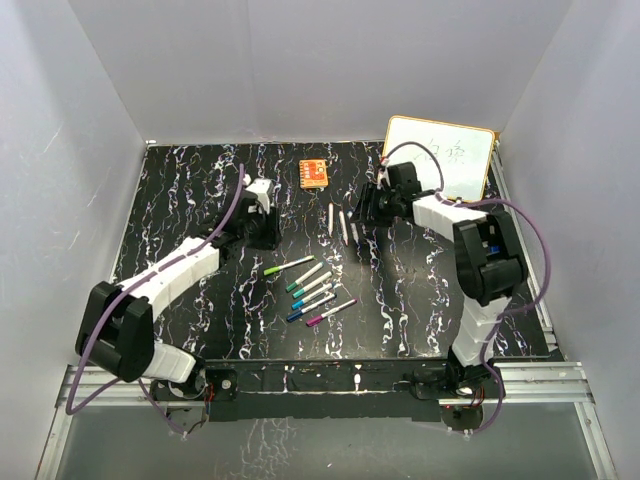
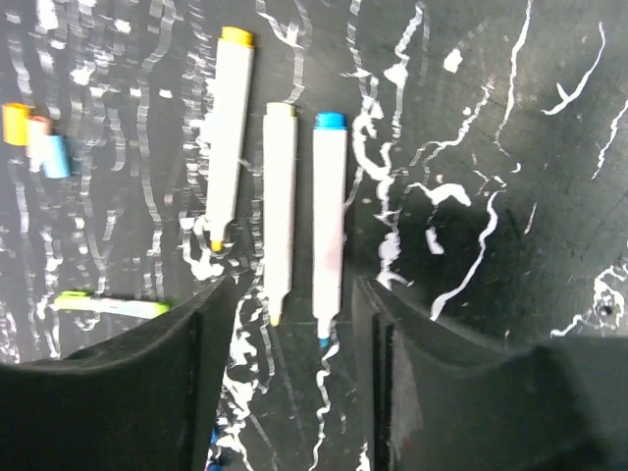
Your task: Open the pen caps
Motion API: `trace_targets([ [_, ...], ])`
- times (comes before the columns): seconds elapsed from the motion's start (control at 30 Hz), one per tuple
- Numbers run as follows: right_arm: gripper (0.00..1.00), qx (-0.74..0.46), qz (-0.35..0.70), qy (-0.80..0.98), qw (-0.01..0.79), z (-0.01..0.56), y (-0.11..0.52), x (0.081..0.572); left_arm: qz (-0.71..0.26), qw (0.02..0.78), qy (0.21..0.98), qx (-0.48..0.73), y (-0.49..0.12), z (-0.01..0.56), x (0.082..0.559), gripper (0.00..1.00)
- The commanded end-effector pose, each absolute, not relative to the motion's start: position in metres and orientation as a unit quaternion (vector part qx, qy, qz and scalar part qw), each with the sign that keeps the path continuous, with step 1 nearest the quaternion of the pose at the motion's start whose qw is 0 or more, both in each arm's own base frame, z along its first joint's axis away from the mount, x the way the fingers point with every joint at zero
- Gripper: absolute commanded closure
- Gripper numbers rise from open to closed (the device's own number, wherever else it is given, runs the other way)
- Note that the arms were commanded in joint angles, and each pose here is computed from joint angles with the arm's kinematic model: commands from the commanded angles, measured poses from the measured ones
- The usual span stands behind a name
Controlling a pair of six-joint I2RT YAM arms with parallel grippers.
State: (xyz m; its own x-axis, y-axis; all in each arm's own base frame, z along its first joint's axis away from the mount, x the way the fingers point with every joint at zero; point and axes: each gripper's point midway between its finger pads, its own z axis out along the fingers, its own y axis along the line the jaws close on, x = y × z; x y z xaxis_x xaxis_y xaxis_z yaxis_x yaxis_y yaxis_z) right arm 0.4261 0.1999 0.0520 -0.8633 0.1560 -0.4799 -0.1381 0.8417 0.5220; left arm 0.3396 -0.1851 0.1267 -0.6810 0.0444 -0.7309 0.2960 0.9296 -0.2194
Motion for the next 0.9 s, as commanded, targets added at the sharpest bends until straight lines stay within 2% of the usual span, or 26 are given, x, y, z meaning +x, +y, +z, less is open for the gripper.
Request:
trace_targets([
  [0.0,0.47,-0.021,0.301,0.865,0.401,0.141,0.2,0.449,-0.193,0.361,0.905,0.119,-0.196,0.109,0.32,0.6],
  [0.17,0.32,-0.035,0.315,0.838,0.444,0.174,0.197,0.434,-0.17,0.337,0.919,0.115,-0.188,0.086,0.314,0.58],
  [0.27,0.05,-0.052,0.332,0.819,0.466,0.184,0.198,0.42,-0.149,0.327,0.927,0.111,-0.182,0.078,0.313,0.58],
  [0.3,0.02,-0.057,0.338,0.811,0.474,0.187,0.199,0.418,-0.144,0.326,0.928,0.111,-0.18,0.076,0.312,0.57],
  [0.87,0.02,-0.058,0.354,0.803,0.476,0.195,0.203,0.413,-0.079,0.293,0.942,0.146,-0.183,0.038,0.297,0.56],
])
